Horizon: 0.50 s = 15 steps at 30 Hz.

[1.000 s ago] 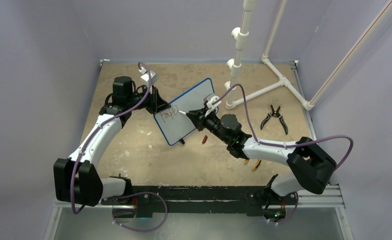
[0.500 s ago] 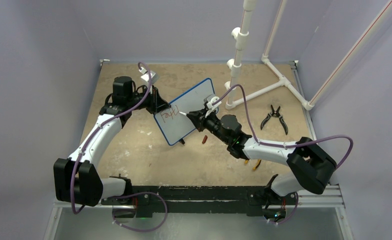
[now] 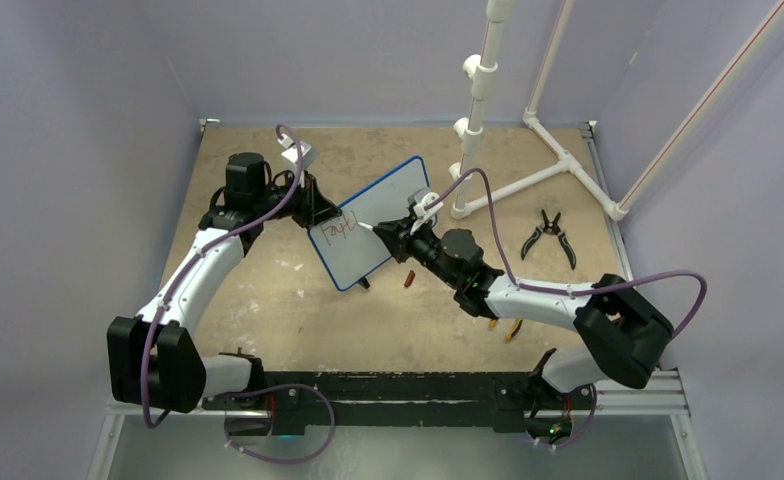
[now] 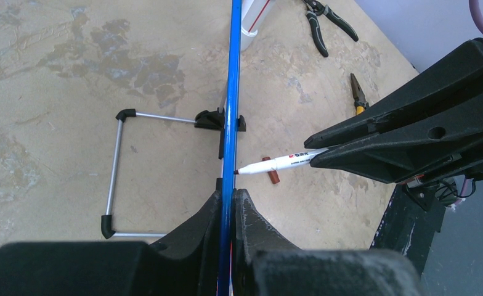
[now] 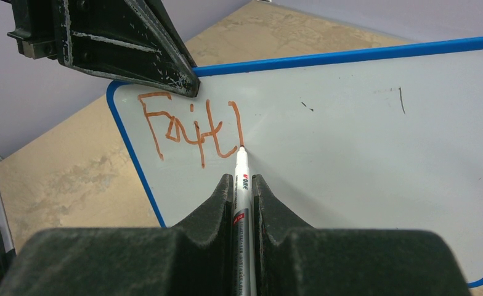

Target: Write a sentence on the whiteboard

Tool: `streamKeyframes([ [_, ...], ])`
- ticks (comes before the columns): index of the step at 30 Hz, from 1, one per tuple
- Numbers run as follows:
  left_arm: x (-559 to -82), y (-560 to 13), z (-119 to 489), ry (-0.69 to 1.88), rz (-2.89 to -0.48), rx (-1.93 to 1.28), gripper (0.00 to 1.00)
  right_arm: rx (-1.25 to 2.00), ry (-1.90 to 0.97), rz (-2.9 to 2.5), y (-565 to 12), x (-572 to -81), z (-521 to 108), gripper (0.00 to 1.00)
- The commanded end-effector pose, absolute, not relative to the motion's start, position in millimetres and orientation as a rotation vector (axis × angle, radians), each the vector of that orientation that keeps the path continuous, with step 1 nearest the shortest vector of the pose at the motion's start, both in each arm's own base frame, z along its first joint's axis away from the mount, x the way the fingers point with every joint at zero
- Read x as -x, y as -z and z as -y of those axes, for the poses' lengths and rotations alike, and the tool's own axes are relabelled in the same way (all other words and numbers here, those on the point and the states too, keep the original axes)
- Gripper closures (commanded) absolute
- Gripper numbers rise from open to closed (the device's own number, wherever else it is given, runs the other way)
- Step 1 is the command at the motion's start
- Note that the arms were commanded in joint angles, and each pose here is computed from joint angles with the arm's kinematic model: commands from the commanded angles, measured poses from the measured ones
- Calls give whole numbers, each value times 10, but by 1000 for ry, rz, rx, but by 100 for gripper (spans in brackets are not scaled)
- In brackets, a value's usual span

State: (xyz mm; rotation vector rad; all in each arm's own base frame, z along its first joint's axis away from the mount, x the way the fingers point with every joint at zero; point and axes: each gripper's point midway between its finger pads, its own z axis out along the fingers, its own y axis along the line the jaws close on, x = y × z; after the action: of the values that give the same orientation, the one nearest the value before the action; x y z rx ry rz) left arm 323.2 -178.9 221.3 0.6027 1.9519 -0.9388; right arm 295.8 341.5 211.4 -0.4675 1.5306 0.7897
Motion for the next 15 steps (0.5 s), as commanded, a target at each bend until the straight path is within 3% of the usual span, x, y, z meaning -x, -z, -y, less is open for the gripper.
streamKeyframes([
  [1,-3232,-2276,1776,919,-1918,-619,100,395,-798,-1414,-2592,-3041,-3388,100],
  [15,-3227,-2276,1776,920,-1918,-620,100,366,-794,-1414,-2605,-3076,-3372,100],
])
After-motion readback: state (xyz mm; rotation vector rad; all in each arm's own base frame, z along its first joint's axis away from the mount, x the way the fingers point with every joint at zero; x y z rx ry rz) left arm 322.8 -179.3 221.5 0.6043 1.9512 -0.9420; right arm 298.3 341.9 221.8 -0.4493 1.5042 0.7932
